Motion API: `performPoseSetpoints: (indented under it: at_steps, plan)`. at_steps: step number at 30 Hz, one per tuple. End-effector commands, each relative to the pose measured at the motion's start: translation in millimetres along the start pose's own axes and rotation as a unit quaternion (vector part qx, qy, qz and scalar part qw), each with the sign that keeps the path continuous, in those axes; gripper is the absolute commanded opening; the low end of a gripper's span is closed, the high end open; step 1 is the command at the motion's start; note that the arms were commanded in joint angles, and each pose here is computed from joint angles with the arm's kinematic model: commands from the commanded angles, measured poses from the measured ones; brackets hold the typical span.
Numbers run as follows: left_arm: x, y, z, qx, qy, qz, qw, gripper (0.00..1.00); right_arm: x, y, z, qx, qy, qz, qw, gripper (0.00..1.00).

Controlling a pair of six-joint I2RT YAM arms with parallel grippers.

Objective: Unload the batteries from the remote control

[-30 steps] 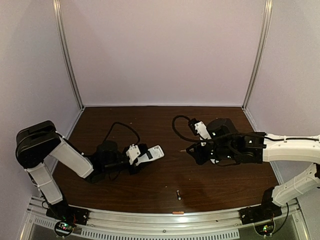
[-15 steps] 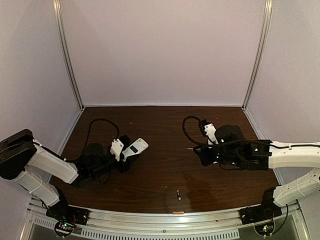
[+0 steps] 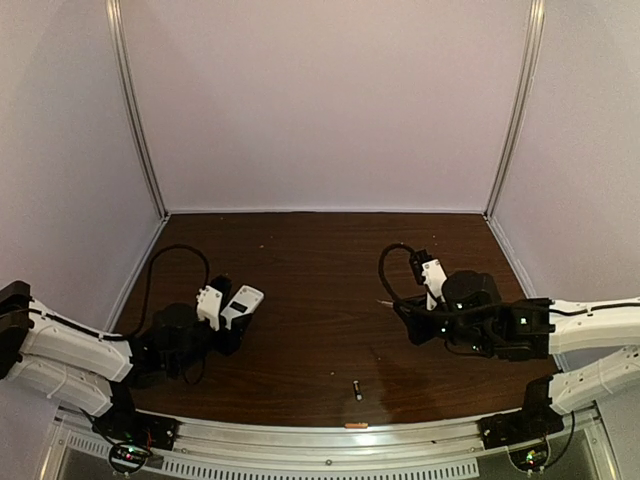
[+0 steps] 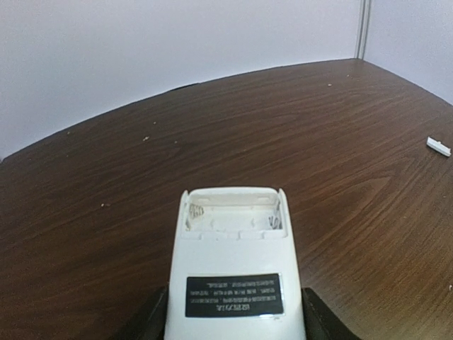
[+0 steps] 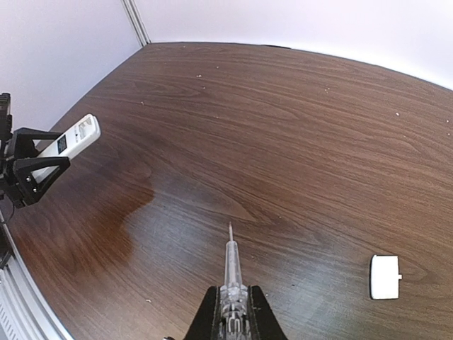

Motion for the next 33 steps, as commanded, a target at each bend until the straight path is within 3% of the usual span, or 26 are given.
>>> performPoseSetpoints:
  at_steps: [1,12,33]
  plan:
    - [17.9,6.6,9.3,-0.069,0.036,0.036,0.996,0.0,5.4,4.9,0.3,0.005,-0.014,-0.018,1.0,0.0]
    - [50.5,15.7,16.7,-0.131,0.095,0.085,0.983,0.0,26.1,13.7,16.9,-0.012,-0.006,-0.01,1.0,0.0]
    - [88.3,10.7,1.4,-0.144,0.127,0.13,0.973,0.0,46.4,30.3,26.9,-0.032,-0.004,-0.006,0.999,0.0]
Point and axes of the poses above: each gripper's point midway between its finger pads, its own y axis back along the fingers, its own z axis along the line the jaws close on, x = y × z, the point moved 9 cm from there along y, back along the fingers, and after that the axes turned 11 degrees about -y, right-handed, at the moved point
